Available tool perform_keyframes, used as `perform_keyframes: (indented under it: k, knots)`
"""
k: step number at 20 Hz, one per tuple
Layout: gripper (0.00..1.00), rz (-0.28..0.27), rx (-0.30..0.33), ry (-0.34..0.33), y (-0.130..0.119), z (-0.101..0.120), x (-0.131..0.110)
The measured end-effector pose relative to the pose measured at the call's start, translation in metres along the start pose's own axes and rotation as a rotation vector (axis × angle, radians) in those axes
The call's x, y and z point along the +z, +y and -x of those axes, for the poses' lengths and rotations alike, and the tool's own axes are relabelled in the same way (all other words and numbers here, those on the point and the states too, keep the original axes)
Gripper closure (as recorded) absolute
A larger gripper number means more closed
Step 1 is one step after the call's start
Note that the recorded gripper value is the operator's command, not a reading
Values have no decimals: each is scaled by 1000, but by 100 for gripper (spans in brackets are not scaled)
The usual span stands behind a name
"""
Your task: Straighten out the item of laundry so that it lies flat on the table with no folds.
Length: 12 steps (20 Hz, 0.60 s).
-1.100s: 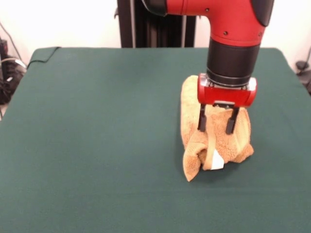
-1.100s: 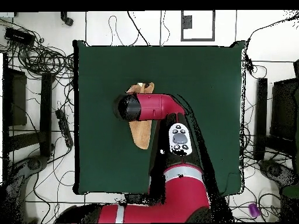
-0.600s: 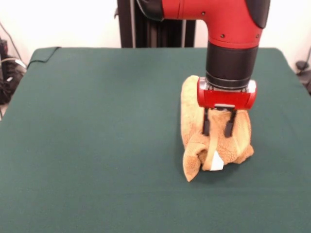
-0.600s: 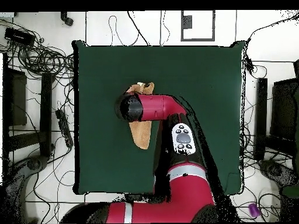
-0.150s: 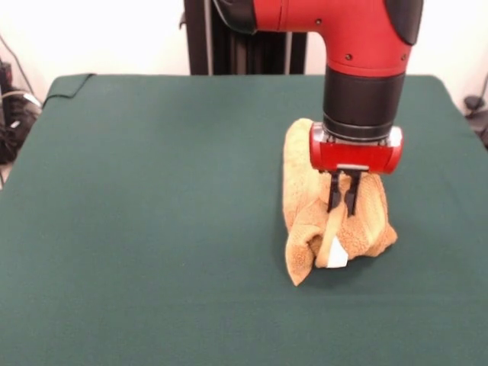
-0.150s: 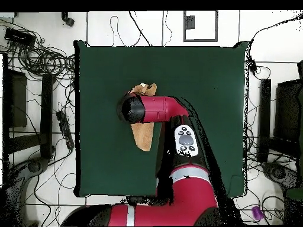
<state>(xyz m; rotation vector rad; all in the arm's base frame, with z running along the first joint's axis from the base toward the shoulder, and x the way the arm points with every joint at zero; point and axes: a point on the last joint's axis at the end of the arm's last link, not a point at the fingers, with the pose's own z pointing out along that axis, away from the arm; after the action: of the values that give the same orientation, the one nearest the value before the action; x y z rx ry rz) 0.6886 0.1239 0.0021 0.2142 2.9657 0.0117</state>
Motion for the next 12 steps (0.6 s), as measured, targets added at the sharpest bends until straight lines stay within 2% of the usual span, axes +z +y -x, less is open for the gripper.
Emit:
perform_keyframes:
  k: [12]
  knots:
    - [100, 1, 6, 2, -4, -1, -5]
